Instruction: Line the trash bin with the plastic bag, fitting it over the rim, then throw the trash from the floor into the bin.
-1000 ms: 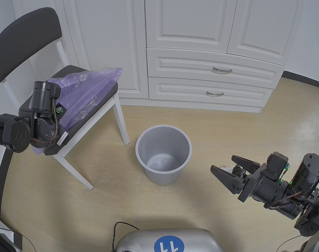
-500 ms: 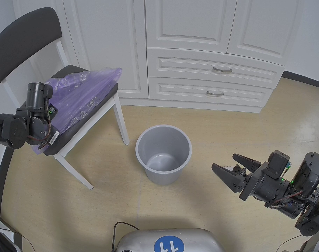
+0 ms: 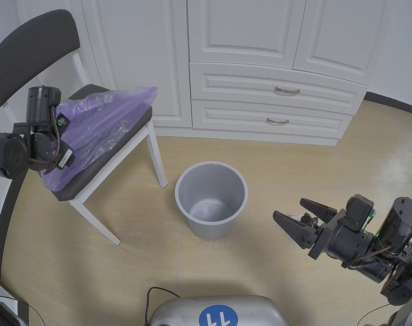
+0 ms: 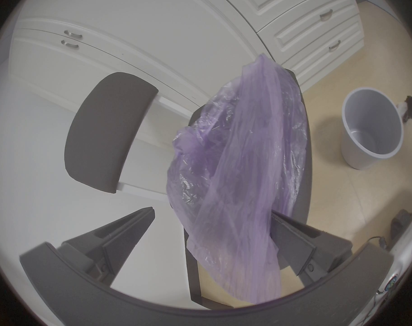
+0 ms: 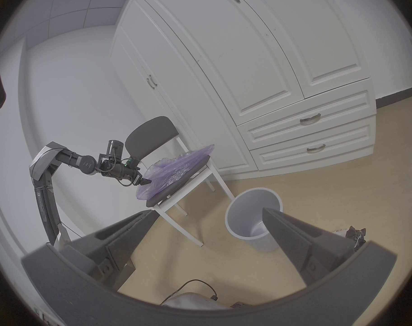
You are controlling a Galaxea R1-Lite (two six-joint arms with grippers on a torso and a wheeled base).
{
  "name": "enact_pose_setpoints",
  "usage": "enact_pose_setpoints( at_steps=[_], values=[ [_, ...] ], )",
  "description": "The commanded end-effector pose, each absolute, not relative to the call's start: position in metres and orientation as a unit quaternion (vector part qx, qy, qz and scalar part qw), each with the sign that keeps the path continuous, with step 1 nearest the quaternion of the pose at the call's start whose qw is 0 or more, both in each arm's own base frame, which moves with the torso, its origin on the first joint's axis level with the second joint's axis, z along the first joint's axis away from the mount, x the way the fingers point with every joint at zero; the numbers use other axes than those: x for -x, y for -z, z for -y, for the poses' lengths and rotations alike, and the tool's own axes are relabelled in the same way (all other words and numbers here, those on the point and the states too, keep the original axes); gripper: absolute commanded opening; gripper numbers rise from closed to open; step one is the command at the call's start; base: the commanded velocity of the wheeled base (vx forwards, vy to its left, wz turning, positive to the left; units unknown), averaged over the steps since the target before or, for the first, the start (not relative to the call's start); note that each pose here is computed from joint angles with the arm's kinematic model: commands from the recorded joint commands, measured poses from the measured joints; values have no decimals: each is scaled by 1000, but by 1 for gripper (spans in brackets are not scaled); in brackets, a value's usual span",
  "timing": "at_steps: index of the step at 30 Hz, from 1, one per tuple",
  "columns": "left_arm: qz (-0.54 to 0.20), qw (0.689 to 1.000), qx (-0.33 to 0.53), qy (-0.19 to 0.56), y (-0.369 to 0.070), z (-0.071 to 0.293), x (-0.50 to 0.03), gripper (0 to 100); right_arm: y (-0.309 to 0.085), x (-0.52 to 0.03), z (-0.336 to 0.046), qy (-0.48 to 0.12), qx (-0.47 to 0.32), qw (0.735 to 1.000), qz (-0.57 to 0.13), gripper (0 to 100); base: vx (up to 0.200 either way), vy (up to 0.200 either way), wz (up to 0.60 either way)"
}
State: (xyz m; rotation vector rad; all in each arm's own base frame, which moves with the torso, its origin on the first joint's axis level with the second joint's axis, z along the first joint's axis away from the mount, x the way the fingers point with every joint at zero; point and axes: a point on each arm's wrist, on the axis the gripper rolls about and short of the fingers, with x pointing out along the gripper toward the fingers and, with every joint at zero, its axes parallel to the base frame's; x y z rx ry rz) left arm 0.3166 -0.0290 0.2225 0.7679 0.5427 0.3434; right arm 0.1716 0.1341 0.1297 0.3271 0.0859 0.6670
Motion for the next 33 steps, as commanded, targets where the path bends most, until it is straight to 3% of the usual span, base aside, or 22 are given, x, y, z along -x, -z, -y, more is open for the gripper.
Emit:
enact_pose_setpoints(
  at_steps=[1, 16, 33],
  values=[
    [-260, 878, -366, -167, -223, 29, -317, 100, -131, -171, -134, -327, -161, 930, -40, 100, 0, 0, 0],
    [-305, 861, -380, -146, -189, 33, -320, 100, -137, -166, -134, -338, -156, 928, -21, 100, 0, 0, 0],
    [-306, 856, -375, -180, -177, 16, -341, 100, -138, -164, -134, -341, -157, 927, -20, 100, 0, 0, 0]
  ],
)
